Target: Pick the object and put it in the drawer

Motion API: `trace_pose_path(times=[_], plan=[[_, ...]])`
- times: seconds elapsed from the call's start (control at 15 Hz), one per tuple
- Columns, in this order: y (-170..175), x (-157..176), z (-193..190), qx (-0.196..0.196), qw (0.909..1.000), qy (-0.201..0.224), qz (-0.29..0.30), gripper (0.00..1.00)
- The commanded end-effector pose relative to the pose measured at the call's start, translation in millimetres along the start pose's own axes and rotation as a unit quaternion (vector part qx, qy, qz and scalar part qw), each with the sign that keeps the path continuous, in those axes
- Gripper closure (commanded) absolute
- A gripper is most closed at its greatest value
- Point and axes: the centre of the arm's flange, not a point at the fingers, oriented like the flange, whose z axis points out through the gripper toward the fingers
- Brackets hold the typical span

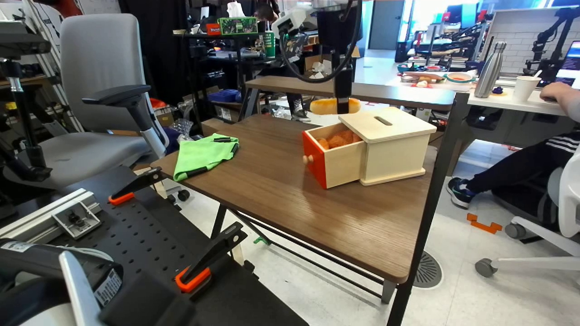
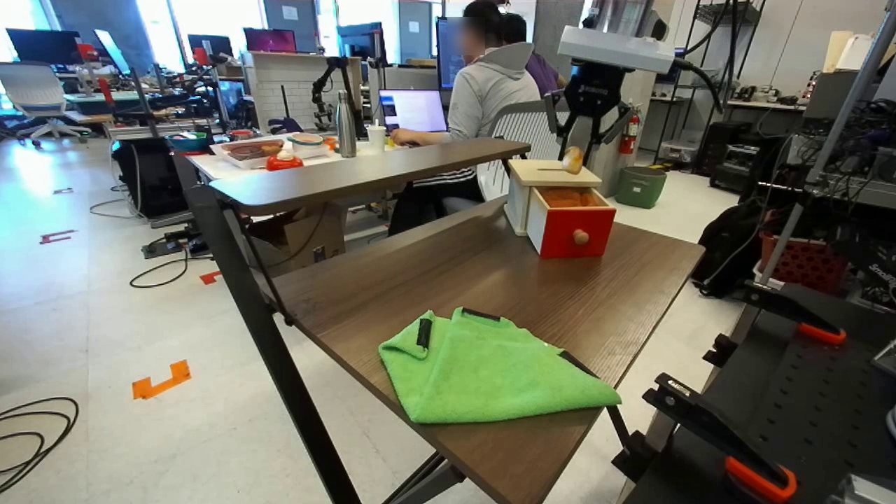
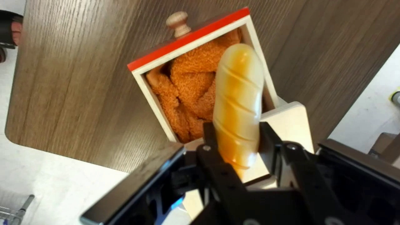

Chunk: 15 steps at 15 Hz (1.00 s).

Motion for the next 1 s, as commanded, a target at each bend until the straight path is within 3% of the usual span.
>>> trace_pose_path(times=[0.0, 0.93], plan=[[9, -15, 9, -0.015, 0.9994, 0.004, 0.030, 0.88], [3, -5, 41, -0.036, 0.9964, -0.016, 0.076, 0.88]])
